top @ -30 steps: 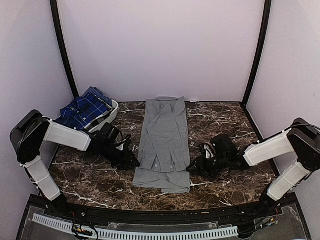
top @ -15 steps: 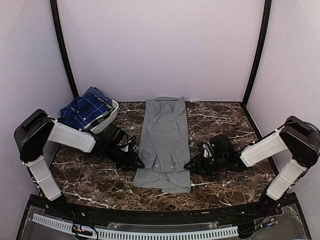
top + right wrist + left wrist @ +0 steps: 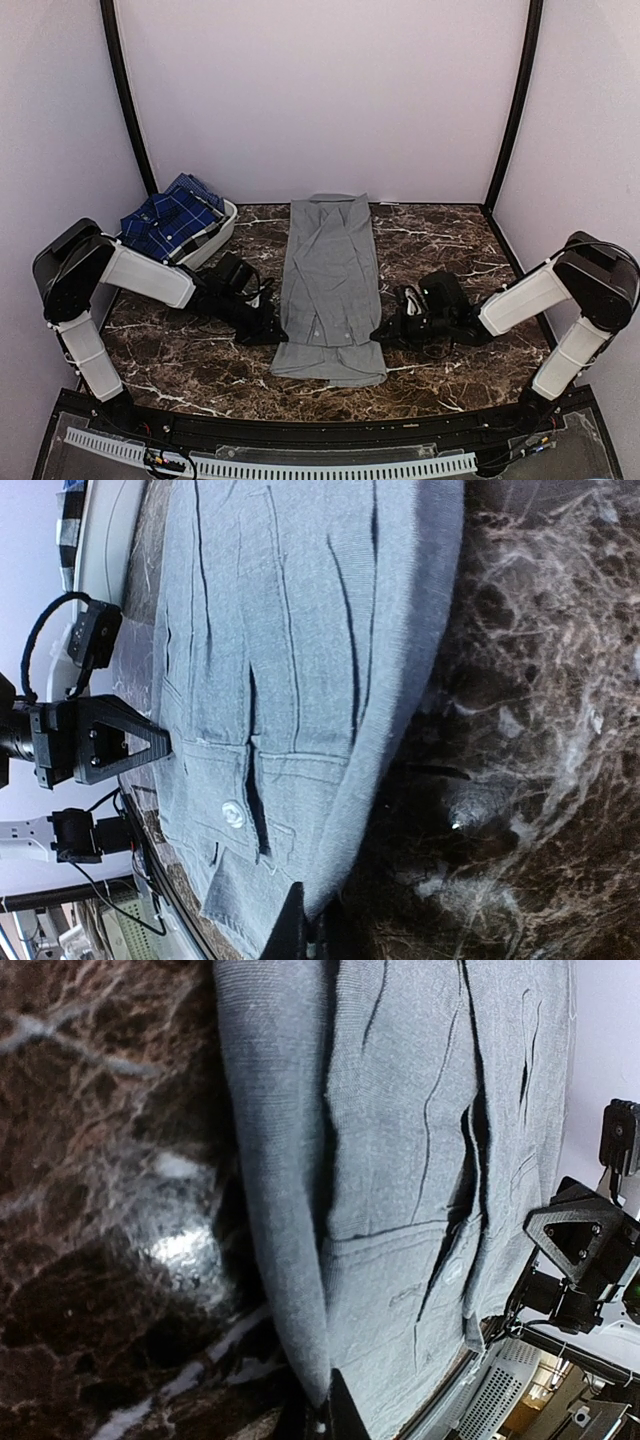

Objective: Fold and stack the long sleeve shirts
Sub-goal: Move the rectangle-folded shirt to the center of the board, then pick up the rectangle-folded shirt from the center of the board.

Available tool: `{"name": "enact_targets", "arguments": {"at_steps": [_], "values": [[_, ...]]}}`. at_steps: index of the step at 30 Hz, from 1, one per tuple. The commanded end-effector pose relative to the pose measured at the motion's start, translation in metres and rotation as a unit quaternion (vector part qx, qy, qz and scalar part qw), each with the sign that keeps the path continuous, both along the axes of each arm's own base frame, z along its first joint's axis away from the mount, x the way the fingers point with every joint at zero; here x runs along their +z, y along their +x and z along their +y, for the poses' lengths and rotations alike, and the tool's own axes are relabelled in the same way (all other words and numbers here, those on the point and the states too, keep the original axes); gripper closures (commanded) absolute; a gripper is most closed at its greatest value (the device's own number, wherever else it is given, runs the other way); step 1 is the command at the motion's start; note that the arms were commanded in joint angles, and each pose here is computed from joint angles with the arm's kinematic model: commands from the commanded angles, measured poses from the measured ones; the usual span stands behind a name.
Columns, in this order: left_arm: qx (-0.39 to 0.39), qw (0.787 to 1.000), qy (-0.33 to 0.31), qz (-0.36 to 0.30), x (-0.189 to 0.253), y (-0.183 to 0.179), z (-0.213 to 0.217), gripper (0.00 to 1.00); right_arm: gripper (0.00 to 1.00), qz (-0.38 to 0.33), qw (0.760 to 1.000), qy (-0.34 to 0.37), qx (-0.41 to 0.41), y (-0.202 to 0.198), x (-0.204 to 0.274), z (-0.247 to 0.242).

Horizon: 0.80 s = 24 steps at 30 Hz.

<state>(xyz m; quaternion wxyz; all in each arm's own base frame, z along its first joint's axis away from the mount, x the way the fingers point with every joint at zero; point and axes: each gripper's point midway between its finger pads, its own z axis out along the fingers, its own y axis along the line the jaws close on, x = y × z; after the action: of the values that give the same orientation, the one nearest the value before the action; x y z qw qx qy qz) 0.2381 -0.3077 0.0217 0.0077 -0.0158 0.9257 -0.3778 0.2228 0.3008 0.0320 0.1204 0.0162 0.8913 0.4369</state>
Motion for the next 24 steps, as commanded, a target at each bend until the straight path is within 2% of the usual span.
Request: {"name": "enact_targets", "arguments": {"at_steps": [1, 15, 24], "values": [[-0.003, 1.0, -0.007, 0.017, 0.0, -0.016, -0.001, 0.99, 1.0, -0.01, 1.0, 0.016, 0.009, -0.009, 0.007, 0.001], [0.018, 0.998, -0.058, 0.012, 0.032, -0.078, 0.007, 1.0, 1.0, -0.022, 0.999, 0.041, 0.014, -0.072, 0.044, -0.01], [0.031, 0.994, -0.101, -0.007, 0.073, -0.059, -0.013, 1.0, 1.0, -0.048, 0.997, 0.058, 0.013, -0.056, 0.084, 0.01]]}}
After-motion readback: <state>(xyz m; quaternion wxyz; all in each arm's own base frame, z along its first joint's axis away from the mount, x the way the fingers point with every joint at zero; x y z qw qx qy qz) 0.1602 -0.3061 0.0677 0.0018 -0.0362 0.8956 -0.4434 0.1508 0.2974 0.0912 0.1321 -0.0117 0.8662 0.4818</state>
